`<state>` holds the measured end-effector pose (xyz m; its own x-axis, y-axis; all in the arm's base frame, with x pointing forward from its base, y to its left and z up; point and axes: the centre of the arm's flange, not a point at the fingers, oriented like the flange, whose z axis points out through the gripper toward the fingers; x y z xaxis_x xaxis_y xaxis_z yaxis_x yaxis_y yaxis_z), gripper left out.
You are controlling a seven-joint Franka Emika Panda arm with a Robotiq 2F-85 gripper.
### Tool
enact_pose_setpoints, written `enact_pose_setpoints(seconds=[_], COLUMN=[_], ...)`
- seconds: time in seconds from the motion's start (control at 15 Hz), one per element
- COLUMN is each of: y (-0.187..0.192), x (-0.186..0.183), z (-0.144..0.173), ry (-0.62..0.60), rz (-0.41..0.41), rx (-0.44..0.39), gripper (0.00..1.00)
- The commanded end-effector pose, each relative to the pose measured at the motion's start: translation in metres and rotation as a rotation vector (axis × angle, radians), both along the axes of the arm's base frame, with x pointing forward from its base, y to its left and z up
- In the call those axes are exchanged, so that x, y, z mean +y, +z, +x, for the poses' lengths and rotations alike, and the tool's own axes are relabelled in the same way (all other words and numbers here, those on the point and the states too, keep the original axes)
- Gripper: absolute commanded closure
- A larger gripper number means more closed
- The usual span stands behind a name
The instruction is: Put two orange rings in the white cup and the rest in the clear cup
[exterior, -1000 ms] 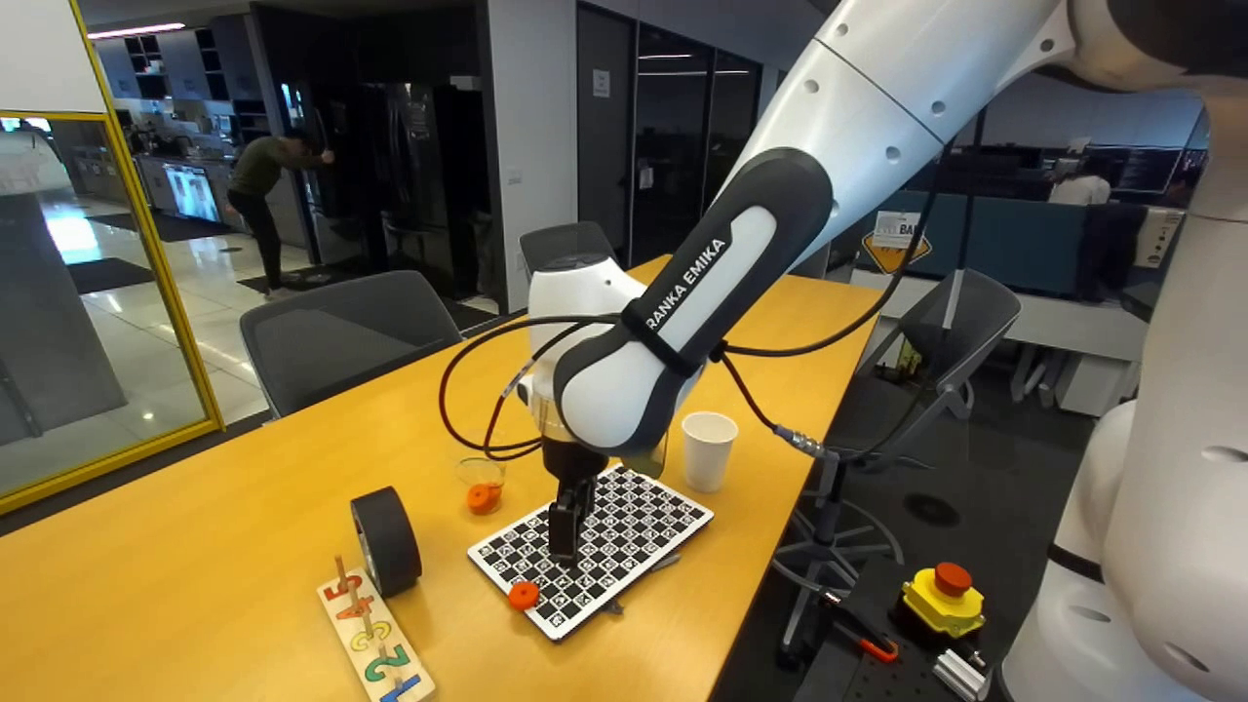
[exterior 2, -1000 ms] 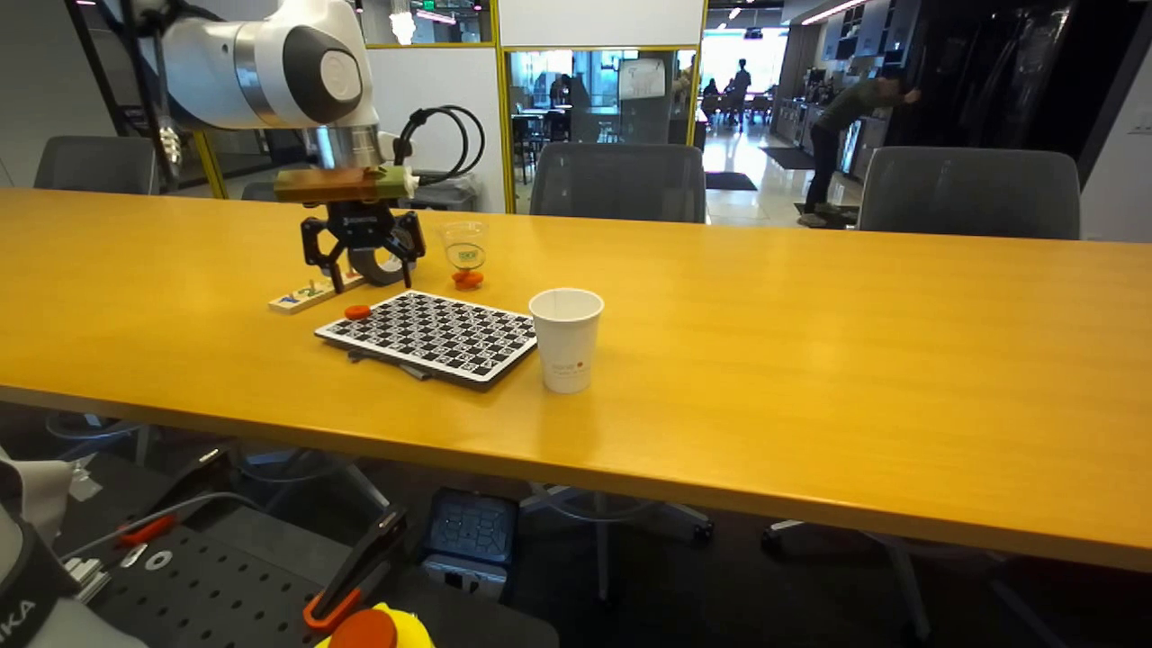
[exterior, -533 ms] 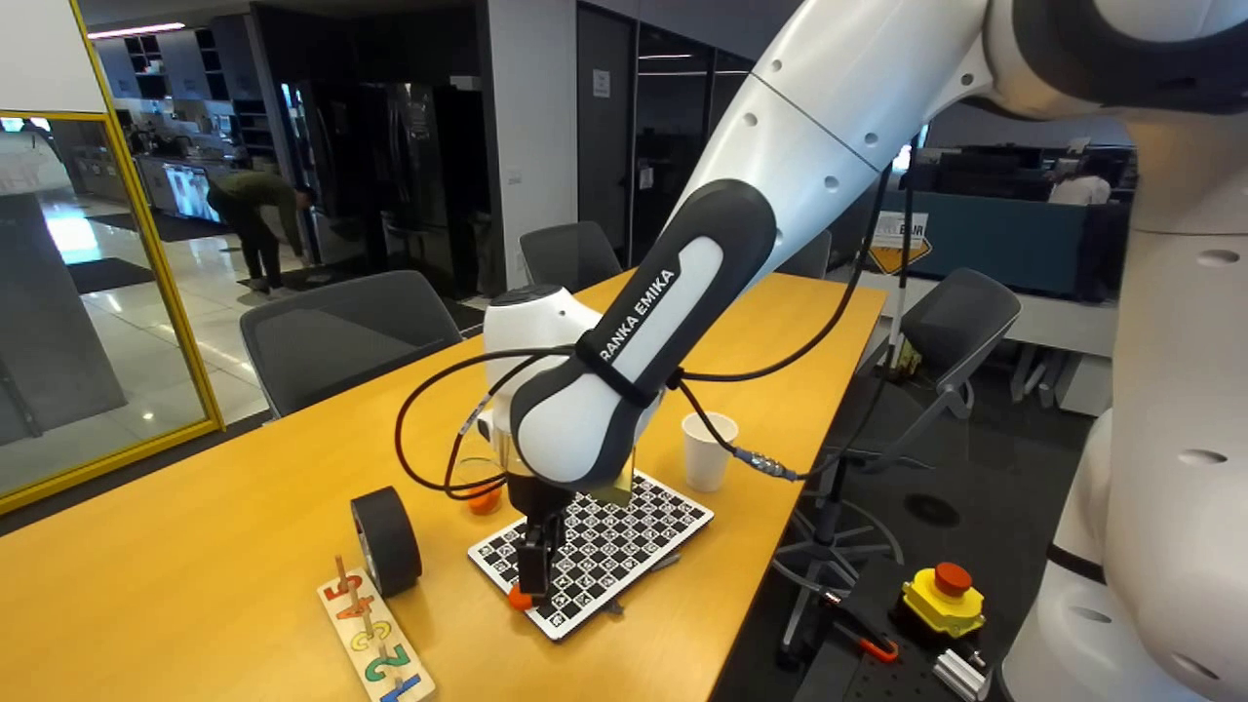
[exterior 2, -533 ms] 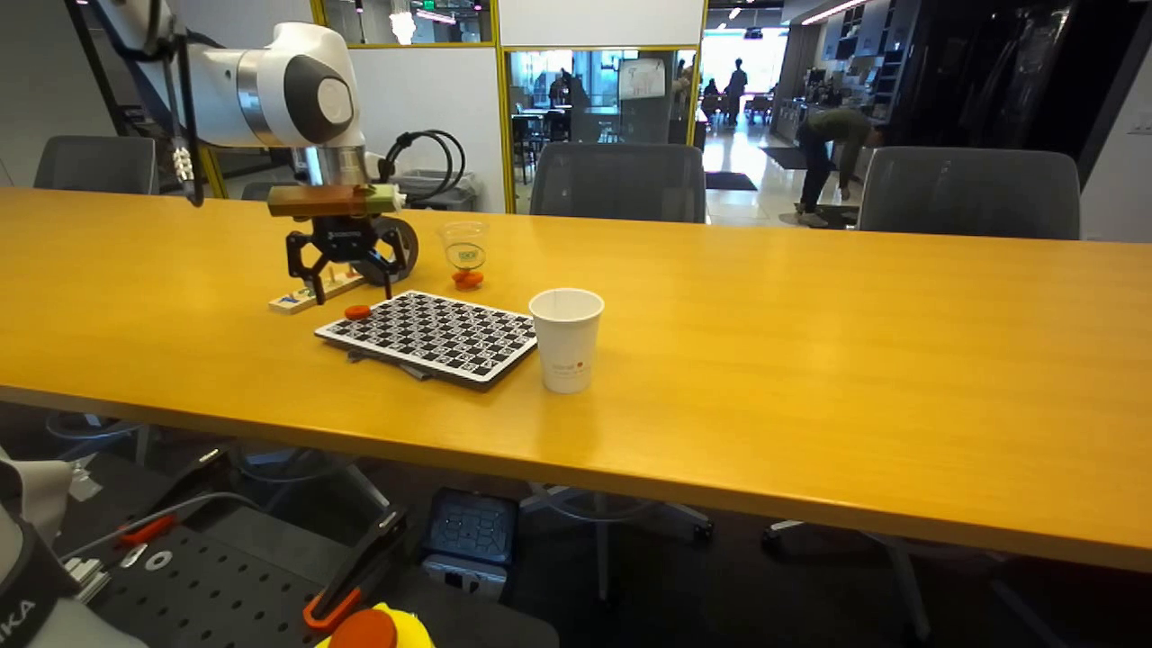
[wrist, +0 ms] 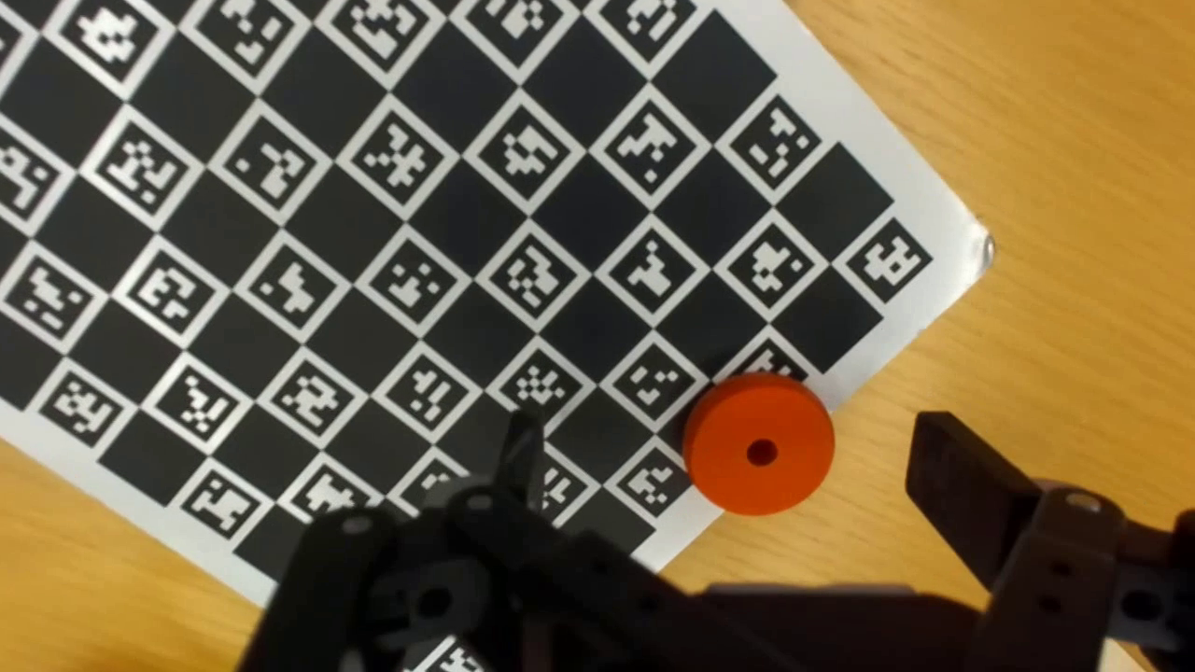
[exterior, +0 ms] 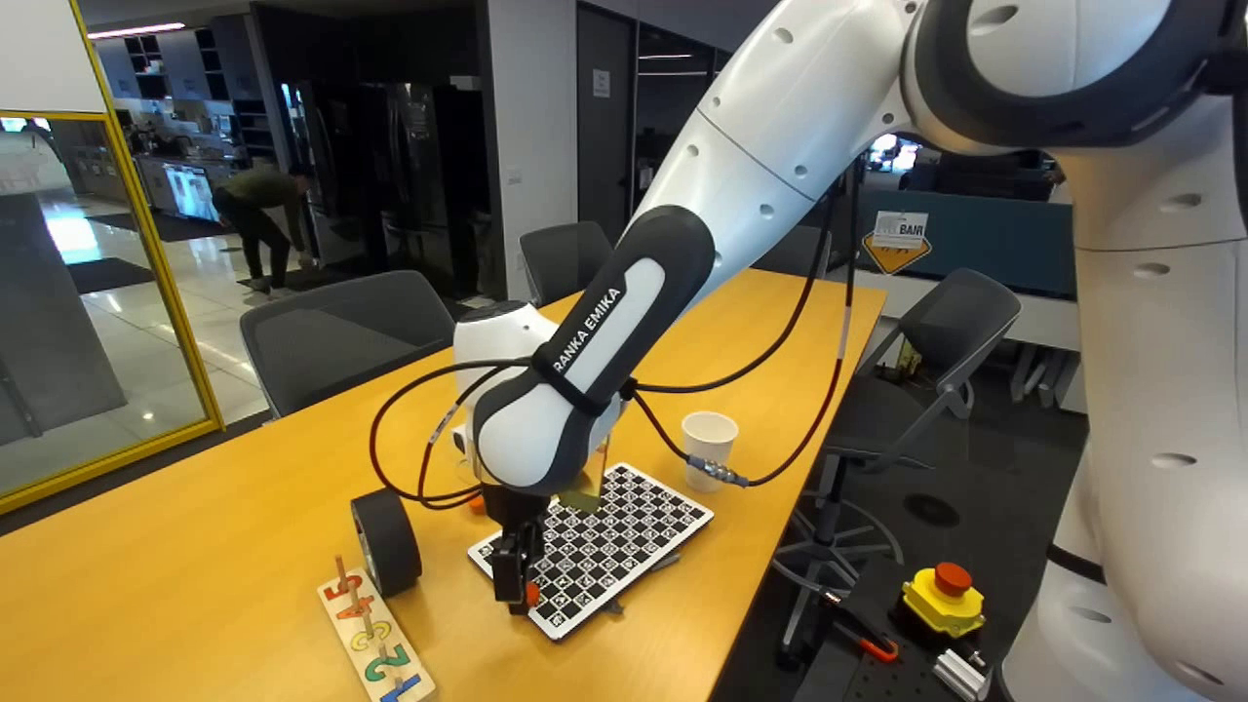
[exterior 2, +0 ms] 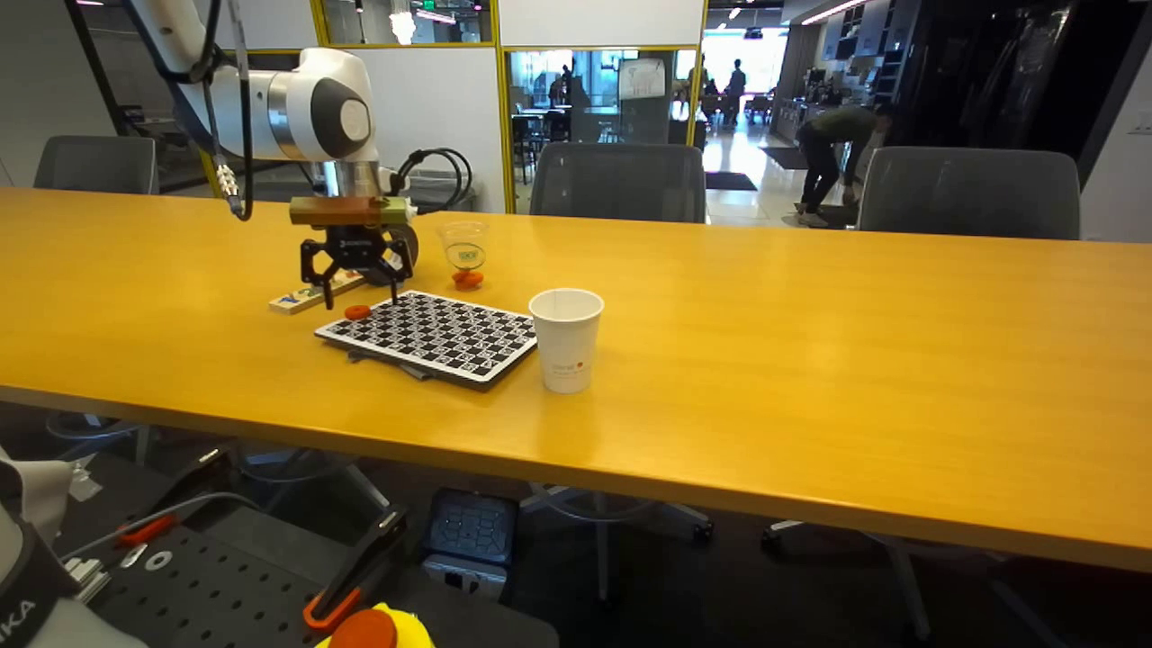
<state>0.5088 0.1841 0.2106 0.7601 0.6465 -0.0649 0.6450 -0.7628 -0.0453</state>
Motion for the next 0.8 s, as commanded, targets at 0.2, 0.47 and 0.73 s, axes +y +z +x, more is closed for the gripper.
enact_pose_setpoints(seconds=[0.2,0.47,0.73], y=[-0.0068,-0.0089,-0.0053], x=[0.0072,0.0072,0.0064], z=[0.0201,0.0223,0.0262], ry=[-0.001,-0.005,-0.014], rz=[0.011,0.011,0.011], rx=[0.032,0.037,0.031], gripper=[0.0,0.27,0.58])
